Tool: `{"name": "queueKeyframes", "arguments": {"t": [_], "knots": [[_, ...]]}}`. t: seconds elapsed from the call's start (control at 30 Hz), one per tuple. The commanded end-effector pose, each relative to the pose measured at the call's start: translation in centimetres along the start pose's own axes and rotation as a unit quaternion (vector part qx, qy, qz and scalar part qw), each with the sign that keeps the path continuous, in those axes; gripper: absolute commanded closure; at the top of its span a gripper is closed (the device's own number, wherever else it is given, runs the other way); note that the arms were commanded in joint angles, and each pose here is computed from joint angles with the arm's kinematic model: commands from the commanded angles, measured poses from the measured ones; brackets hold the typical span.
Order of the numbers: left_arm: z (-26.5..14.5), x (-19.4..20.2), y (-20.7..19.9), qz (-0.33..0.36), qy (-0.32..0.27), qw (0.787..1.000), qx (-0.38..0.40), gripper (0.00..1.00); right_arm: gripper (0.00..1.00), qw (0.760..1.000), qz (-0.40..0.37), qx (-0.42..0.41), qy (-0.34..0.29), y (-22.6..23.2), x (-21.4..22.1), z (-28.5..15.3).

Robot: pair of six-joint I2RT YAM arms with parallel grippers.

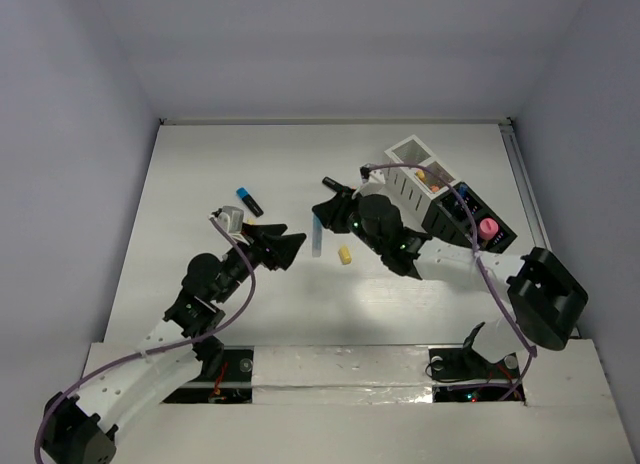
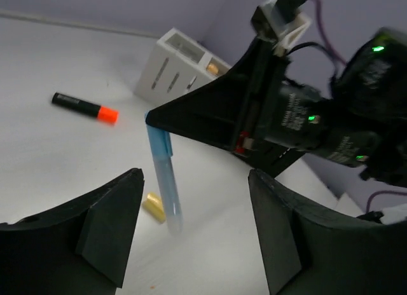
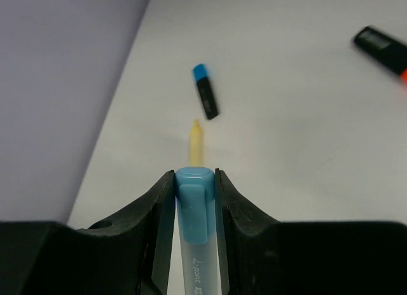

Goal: Sort the stationery into containers
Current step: Place the pen in the storage box.

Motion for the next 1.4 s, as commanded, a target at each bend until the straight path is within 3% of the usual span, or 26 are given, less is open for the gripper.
{"name": "queueKeyframes", "arguments": {"t": [0.0,0.23,0.4,0.6,0.83,1.17,1.37], "knots": [[0.3,-4.1,-1.1,0.009,-0.088,0.996,0.021,0.36,1.00,0.999,-0.014,0.019,-0.046,0.0,-5.2,0.7],[-0.1,-3.0,-0.9,0.020,-0.076,0.997,0.025,0.21,1.00,0.975,-0.044,0.071,-0.205,-2.7,-19.5,-1.1],[-0.3,-2.2,-0.3,0.026,-0.074,0.997,0.010,0.17,1.00,0.934,-0.090,0.188,-0.290,-7.5,-24.9,-4.8],[-0.5,-1.6,0.1,0.034,-0.071,0.997,0.006,0.17,1.00,0.889,-0.127,0.263,-0.353,-11.9,-29.8,-8.7],[-0.4,-1.3,0.2,0.036,-0.064,0.997,0.002,0.17,1.00,0.879,-0.170,0.290,-0.338,-14.9,-30.5,-7.1],[-0.4,-1.3,0.1,0.032,-0.067,0.997,0.008,0.18,0.99,0.884,-0.181,0.292,-0.316,-18.2,-28.1,-5.5],[-0.3,-1.1,0.1,0.032,-0.064,0.997,0.008,0.18,0.68,0.900,-0.181,0.264,-0.296,-17.8,-26.4,-5.8]]}}
Point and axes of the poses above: each gripper's point midway between its finger pads, its own z axis out along the fingers, its own y axis along the line the jaws close on, x = y × z, the point moved 5 cm from there along -z, back along the fingers, and after that the axes turned 12 degrees about z, right-handed, at the moved point
